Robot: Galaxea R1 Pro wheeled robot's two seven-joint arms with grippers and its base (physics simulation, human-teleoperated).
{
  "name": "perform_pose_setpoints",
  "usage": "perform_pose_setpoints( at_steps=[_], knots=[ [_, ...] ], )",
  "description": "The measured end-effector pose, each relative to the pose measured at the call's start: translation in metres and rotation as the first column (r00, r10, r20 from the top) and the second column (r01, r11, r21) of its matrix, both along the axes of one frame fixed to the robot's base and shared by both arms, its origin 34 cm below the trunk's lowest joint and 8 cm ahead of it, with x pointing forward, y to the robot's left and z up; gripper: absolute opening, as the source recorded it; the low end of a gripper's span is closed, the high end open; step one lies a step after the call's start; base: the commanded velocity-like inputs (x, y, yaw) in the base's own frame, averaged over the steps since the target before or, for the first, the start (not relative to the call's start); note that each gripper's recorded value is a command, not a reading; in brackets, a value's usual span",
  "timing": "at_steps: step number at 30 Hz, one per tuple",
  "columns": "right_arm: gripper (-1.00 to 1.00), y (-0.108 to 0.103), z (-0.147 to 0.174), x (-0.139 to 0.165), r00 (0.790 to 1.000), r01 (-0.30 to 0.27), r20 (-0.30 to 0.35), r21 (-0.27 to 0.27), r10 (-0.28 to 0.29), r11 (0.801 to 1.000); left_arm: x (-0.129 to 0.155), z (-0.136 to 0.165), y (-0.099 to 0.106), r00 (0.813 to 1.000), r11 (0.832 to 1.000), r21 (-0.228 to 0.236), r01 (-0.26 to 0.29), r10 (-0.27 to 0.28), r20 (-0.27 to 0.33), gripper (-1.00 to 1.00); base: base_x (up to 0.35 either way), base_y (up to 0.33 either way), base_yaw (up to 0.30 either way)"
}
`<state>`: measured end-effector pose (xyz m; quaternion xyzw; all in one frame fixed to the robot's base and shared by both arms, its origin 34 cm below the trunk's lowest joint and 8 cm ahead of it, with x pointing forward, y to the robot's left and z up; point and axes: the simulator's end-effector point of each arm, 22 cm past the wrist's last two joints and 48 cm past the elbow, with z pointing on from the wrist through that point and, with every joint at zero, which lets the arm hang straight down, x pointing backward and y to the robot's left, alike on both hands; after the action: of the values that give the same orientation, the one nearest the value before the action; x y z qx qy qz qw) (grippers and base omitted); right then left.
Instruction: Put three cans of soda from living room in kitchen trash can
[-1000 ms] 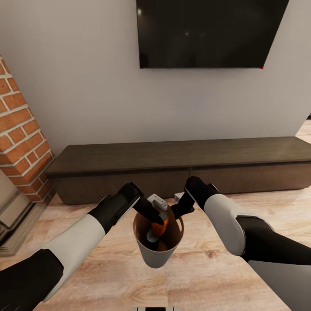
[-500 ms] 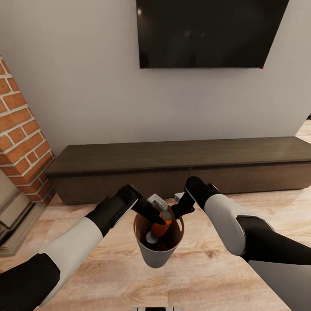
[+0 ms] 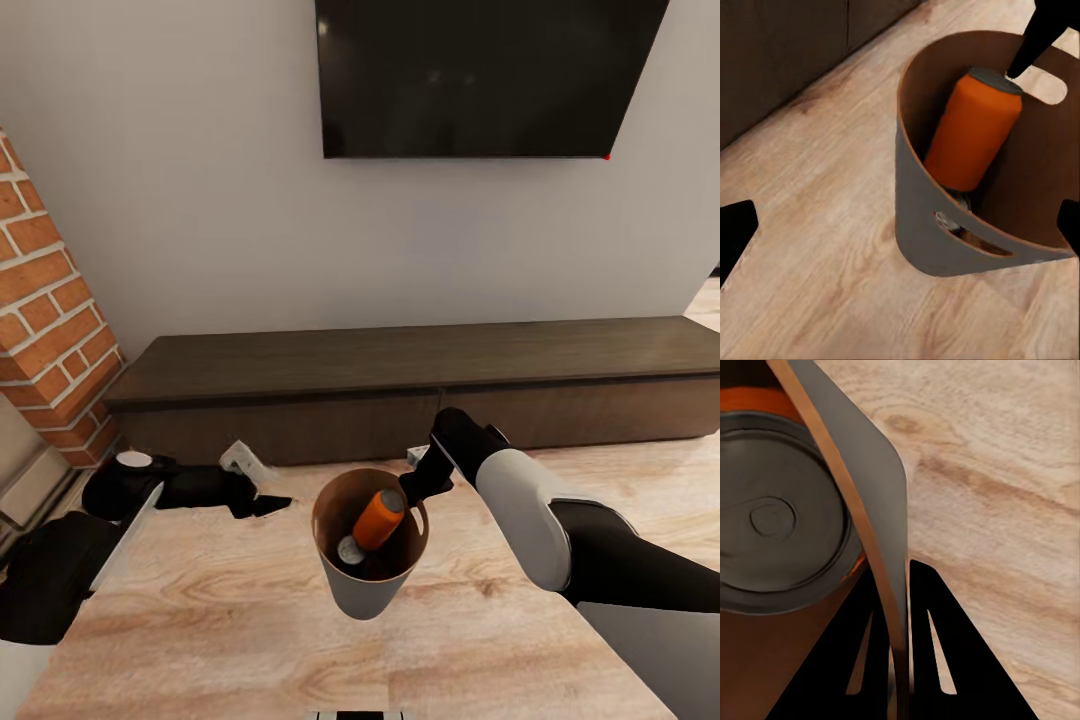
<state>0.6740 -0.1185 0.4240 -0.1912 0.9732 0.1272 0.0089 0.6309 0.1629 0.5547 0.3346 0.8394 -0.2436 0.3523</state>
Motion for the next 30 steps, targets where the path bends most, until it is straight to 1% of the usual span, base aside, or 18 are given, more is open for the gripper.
perform_pose_setpoints(
  at_steps=[3,4,5,6,7,8,10,11,14,17,20,22,25,30],
  knots=[
    [-1.0,-0.002,0.0,0.001,1.0,-0.001,0.003,-0.006,0.001,1.0,0.002,-0.008,0.02,0.998,0.999,-0.016,-0.045,0.046,0.05,1.0,0.0,0.0,0.0],
    [-1.0,-0.003,-0.001,0.001,1.0,0.001,0.004,-0.008,-0.001,1.0,0.003,-0.017,0.036,0.993,0.996,-0.016,-0.086,0.087,0.086,1.0,0.0,0.0,0.0],
    [-1.0,-0.004,-0.002,0.001,1.0,0.006,0.004,-0.011,-0.006,1.0,0.006,-0.028,0.057,0.984,0.99,-0.013,-0.141,0.142,0.112,1.0,0.0,0.0,0.0],
    [-1.0,-0.006,-0.003,0.0,1.0,0.007,0.004,-0.018,-0.007,1.0,0.007,-0.035,0.069,0.978,0.984,-0.012,-0.175,0.175,0.117,1.0,0.0,0.0,0.0],
    [-1.0,-0.008,-0.006,-0.001,1.0,0.011,0.003,-0.026,-0.011,1.0,0.01,-0.05,0.095,0.963,0.97,-0.002,-0.242,0.24,0.123,1.0,0.0,0.0,0.0],
    [-1.0,-0.011,-0.008,-0.002,1.0,0.009,0.004,-0.037,-0.009,0.999,0.011,-0.059,0.108,0.954,0.961,0.002,-0.276,0.273,0.121,1.0,0.0,0.0,0.0],
    [-1.0,-0.019,-0.013,-0.004,1.0,0.019,0.001,-0.052,-0.019,0.998,0.011,-0.094,0.151,0.917,0.922,0.034,-0.385,0.379,0.123,1.0,-0.021,0.0,0.0],
    [-1.0,-0.026,-0.011,0.0,1.0,0.022,0.009,-0.071,-0.022,0.997,0.01,-0.093,0.143,0.922,0.928,0.02,-0.373,0.368,0.122,1.0,-0.027,0.0,0.0],
    [-1.0,-0.047,-0.005,0.013,0.998,-0.023,0.052,-0.165,0.032,0.986,0.009,-0.089,0.123,0.933,0.941,-0.019,-0.339,0.339,0.124,1.0,-0.027,0.0,0.0],
    [-1.0,-0.064,-0.001,0.021,0.994,-0.064,0.075,-0.246,0.085,0.967,0.009,-0.086,0.12,0.936,0.945,-0.028,-0.325,0.326,0.135,1.0,-0.027,0.0,0.0],
    [-1.0,-0.076,-0.001,0.023,0.99,-0.092,0.079,-0.305,0.121,0.948,0.01,-0.085,0.12,0.935,0.946,-0.03,-0.323,0.324,0.142,1.0,-0.027,0.0,0.0],
    [-1.0,-0.082,0.0,0.024,0.987,-0.104,0.078,-0.333,0.137,0.937,0.01,-0.085,0.12,0.935,0.946,-0.03,-0.323,0.324,0.142,1.0,-0.027,0.0,0.0],
    [-1.0,-0.088,0.0,0.025,0.986,-0.114,0.076,-0.363,0.152,0.925,0.01,-0.085,0.12,0.935,0.946,-0.03,-0.323,0.324,0.142,1.0,-0.027,0.0,0.0],
    [-1.0,-0.093,0.001,0.024,0.986,-0.117,0.069,-0.384,0.155,0.916,0.01,-0.085,0.12,0.935,0.946,-0.03,-0.323,0.324,0.142,1.0,-0.025,0.004,0.0]
  ],
)
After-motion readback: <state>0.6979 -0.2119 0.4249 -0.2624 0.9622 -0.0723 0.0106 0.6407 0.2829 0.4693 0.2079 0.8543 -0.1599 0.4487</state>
